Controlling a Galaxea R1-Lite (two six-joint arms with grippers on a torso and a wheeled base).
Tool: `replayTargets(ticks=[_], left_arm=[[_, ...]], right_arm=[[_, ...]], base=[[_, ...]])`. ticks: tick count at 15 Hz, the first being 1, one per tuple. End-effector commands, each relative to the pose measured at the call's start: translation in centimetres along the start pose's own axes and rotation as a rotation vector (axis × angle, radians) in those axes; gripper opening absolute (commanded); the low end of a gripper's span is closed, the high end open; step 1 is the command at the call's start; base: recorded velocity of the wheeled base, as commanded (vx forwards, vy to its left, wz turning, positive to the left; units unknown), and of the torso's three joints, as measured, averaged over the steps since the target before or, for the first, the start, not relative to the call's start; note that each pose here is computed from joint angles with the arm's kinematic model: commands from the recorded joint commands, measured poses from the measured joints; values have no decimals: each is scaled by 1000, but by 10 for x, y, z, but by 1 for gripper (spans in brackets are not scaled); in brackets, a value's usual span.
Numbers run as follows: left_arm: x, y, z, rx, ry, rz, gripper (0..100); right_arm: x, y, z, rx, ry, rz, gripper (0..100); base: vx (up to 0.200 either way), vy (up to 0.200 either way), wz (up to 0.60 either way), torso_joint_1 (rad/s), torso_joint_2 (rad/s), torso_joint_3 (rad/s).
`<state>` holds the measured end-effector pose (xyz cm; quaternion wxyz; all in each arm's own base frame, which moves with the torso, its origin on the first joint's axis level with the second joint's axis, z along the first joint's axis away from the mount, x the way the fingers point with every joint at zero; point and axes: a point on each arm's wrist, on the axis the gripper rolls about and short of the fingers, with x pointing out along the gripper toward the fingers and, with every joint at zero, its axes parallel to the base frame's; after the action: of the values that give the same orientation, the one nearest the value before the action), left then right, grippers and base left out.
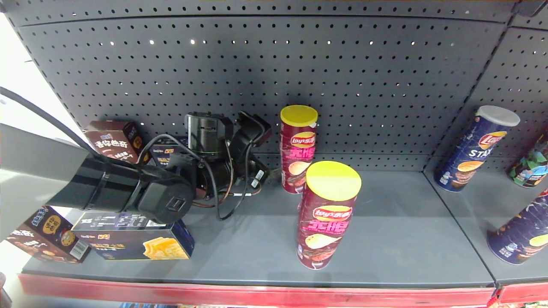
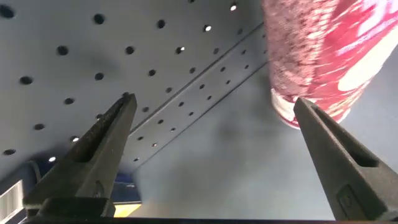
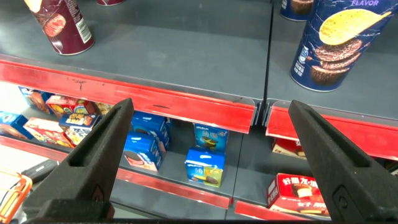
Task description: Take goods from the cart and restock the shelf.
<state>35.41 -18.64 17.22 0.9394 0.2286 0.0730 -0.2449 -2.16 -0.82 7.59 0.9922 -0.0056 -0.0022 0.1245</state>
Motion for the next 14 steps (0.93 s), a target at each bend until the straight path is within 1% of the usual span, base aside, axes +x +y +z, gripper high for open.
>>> replayTargets(ticks=[1, 6, 10, 13, 14], left_arm=[[3, -2, -2, 1, 7, -6, 100], [4, -3, 2, 2, -5, -7, 100], [7, -9, 3, 4, -9, -20, 100], [6, -9, 3, 4, -9, -20, 100], [6, -4, 3, 1, -12, -8, 100]], right_arm=[[0, 0, 0, 0, 1, 0, 100], [0, 0, 0, 0, 1, 0, 100], [0, 0, 0, 0, 1, 0, 100], [0, 0, 0, 0, 1, 0, 100], [0, 0, 0, 0, 1, 0, 100]], base=[[0, 0, 0, 0, 0, 0], [0, 0, 0, 0, 0, 0], [0, 0, 0, 0, 0, 0], [0, 0, 0, 0, 0, 0], [0, 0, 0, 0, 0, 0]])
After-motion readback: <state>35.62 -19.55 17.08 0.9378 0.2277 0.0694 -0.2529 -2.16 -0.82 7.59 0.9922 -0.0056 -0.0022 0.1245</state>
